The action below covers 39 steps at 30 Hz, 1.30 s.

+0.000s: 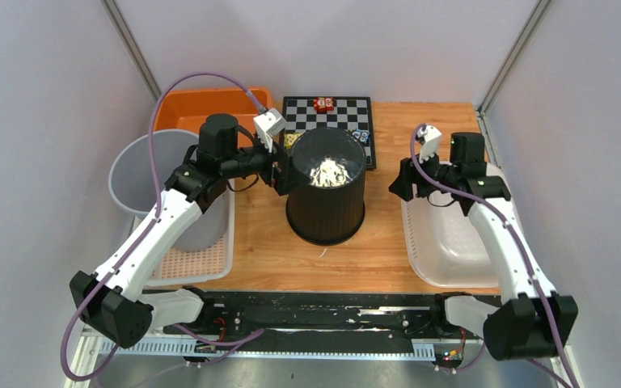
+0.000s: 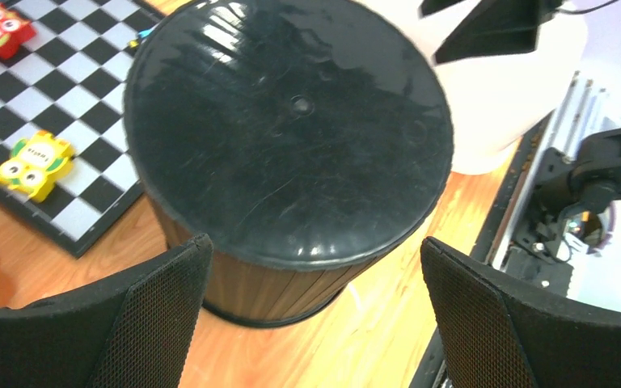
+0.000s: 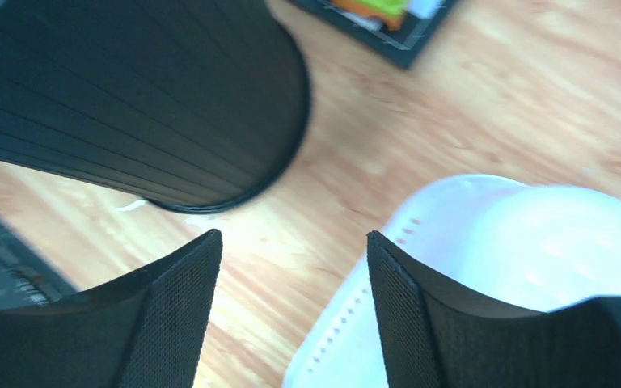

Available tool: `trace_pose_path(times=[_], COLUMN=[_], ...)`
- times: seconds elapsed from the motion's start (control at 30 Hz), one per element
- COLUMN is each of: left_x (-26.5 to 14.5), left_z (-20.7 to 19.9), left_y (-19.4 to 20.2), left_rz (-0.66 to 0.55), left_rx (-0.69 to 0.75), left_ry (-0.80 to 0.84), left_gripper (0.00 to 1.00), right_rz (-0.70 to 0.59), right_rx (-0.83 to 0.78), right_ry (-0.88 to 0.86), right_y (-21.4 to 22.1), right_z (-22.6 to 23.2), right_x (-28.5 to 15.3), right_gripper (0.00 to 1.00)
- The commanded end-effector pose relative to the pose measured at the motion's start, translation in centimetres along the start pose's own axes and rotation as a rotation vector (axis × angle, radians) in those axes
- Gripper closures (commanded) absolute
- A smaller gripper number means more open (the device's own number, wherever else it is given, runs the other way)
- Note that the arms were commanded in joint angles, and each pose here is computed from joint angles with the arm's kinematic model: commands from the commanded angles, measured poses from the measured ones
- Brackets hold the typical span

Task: Turn the large container upside down

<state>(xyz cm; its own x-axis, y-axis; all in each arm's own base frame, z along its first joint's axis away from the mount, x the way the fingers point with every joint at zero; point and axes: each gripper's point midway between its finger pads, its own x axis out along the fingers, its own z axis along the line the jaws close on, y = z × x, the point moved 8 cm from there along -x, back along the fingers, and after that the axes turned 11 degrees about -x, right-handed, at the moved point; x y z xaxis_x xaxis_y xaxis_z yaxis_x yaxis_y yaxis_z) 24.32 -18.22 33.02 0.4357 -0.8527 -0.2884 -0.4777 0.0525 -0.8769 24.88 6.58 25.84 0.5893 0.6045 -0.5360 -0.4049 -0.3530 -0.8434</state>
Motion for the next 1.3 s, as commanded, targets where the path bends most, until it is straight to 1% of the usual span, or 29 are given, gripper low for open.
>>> trace_pose_path(times=[0.0,0.07,0.13,0.27,0.5,0.6,0.77,0.93,1.27], left_x=[-1.8,-2.2,-2.5,-3.0,-3.0,-3.1,-3.1,-3.0,-2.3], left_z=[0.2,0.4,0.5,0.3,0.5,0.6,0.9,1.0,1.3], left_y=[0.0,0.3,0.5,0.5,0.7,0.8,1.1,1.2,1.1], left_rz=[0.03,0.047,0.052,0.046,0.058,0.067,0.08,0.084,0.085], left_rx=[0.073,0.089,0.098,0.104,0.099,0.103,0.107,0.109,0.103], left_ry=[-0.123,-0.152,-0.171,-0.182,-0.199,-0.204,-0.222,-0.227,-0.218], left_gripper=[0.0,0.0,0.0,0.0,0.0,0.0,0.0,0.0,0.0], right_rz=[0.112,0.135,0.166,0.226,0.235,0.299,0.448,0.592,0.736], right_rx=[-0.165,-0.219,-0.249,-0.248,-0.254,-0.254,-0.289,-0.35,-0.403], right_ry=[0.299,0.375,0.419,0.434,0.476,0.477,0.484,0.517,0.499], right_y=[0.7,1.1,1.5,2.2,0.5,1.1,3.9,6.5,10.1], right_z=[-1.4,-1.7,-2.1,-3.0,-5.4,-6.2,-6.9,-6.8,-5.0], right_x=[-3.8,-4.9,-5.2,-4.4,-2.0,-0.7,0.3,-0.8,-4.1], right_gripper=[0.27,0.21,0.19,0.17,0.14,0.12,0.1,0.1,0.12])
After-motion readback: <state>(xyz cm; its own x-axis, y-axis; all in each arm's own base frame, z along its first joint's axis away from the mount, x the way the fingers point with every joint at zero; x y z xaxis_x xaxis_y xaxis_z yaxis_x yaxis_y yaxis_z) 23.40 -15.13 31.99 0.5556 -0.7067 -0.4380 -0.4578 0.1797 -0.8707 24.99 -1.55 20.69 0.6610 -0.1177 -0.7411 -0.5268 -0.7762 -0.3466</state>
